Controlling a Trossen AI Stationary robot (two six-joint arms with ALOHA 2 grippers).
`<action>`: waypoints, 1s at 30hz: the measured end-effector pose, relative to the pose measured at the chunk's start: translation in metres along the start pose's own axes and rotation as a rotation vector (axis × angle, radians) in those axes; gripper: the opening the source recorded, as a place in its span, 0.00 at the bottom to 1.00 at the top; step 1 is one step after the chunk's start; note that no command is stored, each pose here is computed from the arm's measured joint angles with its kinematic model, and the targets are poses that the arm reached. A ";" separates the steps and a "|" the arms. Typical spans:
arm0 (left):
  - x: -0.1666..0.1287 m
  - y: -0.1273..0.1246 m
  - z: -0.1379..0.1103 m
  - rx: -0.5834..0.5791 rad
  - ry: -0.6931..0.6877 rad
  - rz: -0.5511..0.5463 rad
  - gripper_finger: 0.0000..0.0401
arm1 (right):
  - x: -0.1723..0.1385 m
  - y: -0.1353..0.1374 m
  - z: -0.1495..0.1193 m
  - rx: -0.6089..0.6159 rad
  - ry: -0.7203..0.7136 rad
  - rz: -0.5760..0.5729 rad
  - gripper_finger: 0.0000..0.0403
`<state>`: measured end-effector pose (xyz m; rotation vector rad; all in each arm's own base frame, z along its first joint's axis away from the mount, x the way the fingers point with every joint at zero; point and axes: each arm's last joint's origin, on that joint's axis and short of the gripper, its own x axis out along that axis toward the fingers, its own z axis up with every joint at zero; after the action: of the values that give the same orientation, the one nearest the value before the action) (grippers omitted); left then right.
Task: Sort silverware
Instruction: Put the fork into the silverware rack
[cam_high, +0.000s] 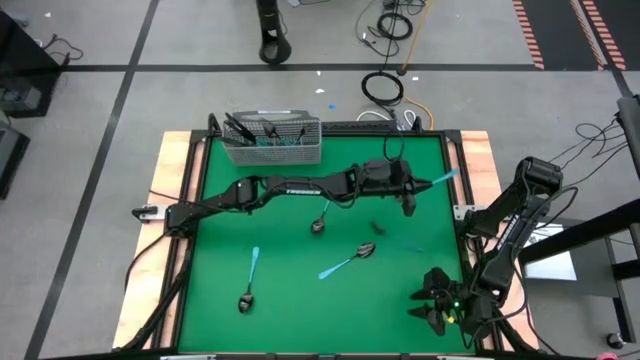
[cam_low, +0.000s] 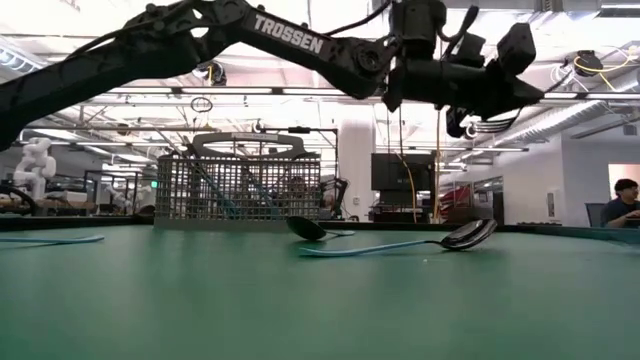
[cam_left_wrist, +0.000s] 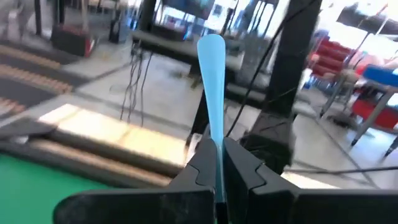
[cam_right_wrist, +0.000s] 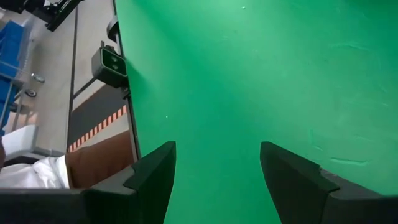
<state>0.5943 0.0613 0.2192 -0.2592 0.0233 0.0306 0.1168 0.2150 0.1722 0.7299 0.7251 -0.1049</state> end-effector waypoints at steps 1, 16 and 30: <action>0.000 -0.002 -0.004 0.003 -0.034 -0.013 0.02 | 0.000 0.000 0.000 -0.001 0.000 0.001 0.56; -0.067 0.013 -0.066 -0.497 -0.607 -0.455 0.02 | 0.001 0.000 0.006 -0.114 -0.139 -0.017 0.56; -0.105 -0.058 0.044 -0.117 -0.293 -0.623 0.02 | 0.012 0.000 0.021 -0.243 -0.177 -0.051 0.56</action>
<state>0.4925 0.0142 0.2796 -0.3680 -0.3516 -0.5510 0.1381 0.2035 0.1758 0.4631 0.5753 -0.1239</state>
